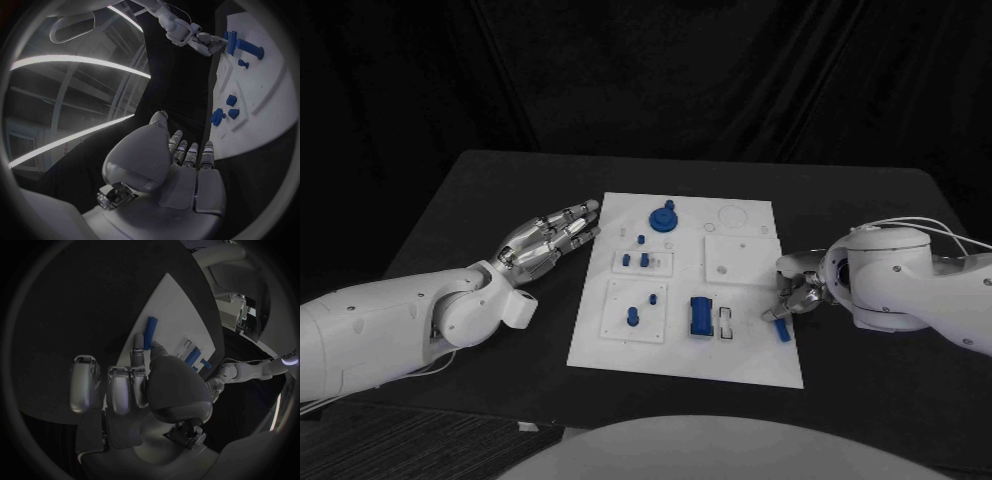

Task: Assemble the parts on the task board

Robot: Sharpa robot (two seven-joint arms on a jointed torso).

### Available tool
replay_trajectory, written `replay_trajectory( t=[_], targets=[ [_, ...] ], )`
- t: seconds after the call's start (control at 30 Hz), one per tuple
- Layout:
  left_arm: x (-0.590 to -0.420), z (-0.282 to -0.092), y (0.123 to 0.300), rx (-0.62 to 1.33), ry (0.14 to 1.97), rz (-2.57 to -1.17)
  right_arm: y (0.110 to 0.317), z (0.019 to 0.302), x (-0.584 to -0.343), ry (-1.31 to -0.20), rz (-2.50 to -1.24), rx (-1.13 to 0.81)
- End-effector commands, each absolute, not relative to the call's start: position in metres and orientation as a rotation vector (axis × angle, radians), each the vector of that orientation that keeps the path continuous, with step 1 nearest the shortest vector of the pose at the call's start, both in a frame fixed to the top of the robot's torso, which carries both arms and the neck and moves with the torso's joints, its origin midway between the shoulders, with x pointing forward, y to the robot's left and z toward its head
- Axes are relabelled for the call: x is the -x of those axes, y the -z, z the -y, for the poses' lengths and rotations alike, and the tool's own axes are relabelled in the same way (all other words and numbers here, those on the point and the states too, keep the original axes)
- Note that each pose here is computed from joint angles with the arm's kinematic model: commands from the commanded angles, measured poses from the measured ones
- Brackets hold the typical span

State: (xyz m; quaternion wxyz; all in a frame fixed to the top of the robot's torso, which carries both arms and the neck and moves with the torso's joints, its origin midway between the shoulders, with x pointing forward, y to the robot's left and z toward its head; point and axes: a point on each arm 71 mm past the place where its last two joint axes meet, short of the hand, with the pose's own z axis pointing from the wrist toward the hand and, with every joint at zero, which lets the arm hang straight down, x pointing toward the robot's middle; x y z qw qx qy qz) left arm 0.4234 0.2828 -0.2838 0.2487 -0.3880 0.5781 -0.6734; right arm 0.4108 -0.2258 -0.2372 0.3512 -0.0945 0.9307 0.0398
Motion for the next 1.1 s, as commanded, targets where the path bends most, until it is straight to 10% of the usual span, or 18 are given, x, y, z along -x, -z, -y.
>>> replay_trajectory(
  t=[0.03, 1.1],
  targets=[
    [-0.4228, -0.2813, 0.2829, 1.053, 1.857, -1.565, 0.2383, 0.2254, -0.4102, -0.095, -2.397, 0.224],
    [-0.4234, -0.2809, 0.2839, 1.056, 1.855, -1.574, 0.2412, 0.2230, -0.4015, -0.524, -2.503, -0.600]
  ],
)
